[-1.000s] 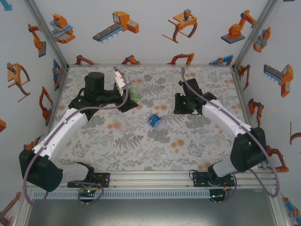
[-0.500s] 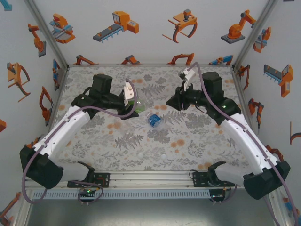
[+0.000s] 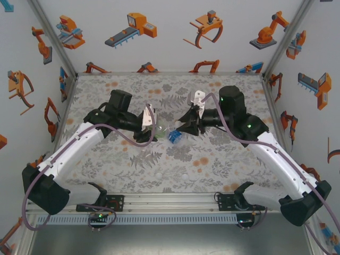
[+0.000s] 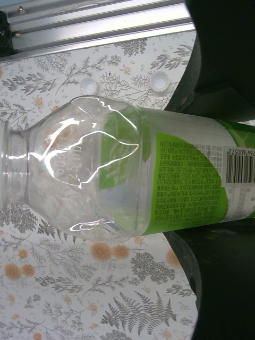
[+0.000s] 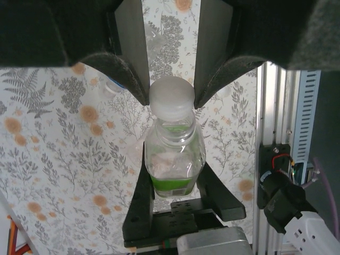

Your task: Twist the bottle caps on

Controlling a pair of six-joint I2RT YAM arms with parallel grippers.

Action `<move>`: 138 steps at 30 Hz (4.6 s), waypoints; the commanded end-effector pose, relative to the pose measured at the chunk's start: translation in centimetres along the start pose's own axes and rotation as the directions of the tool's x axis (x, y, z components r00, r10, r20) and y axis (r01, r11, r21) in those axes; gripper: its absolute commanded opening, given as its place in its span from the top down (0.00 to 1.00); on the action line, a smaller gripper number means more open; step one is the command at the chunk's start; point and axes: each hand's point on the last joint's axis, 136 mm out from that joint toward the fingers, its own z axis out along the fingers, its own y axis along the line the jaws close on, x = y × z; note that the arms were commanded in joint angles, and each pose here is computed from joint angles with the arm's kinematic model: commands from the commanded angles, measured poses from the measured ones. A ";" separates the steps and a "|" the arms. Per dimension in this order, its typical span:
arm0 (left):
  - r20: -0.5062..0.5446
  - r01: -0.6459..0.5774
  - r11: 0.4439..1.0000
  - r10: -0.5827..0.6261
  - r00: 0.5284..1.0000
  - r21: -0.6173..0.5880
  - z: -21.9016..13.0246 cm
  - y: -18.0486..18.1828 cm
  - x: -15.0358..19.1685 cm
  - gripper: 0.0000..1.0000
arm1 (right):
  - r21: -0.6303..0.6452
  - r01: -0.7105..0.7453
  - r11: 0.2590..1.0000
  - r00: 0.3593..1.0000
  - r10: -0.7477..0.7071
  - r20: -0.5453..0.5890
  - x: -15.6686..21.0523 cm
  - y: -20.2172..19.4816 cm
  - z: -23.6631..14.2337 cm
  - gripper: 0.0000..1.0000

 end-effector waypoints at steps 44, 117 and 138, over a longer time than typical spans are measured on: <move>0.099 -0.022 0.989 0.007 0.995 0.148 -0.4 -2.7 -2.5 1.00 | -0.133 0.199 0.971 0.978 -0.206 -0.043 0.2 3.3 2.4 0.93; 0.102 -0.083 0.997 0.082 0.991 0.006 -1.0 -1.4 -2.8 1.00 | -0.055 0.258 0.965 0.966 -0.259 -0.001 -2.7 2.2 -0.2 0.40; 0.088 -0.056 0.998 0.055 0.995 0.006 -0.8 -1.0 -2.6 1.00 | -0.084 0.308 0.948 0.950 -0.311 -0.023 -1.4 2.8 1.7 0.57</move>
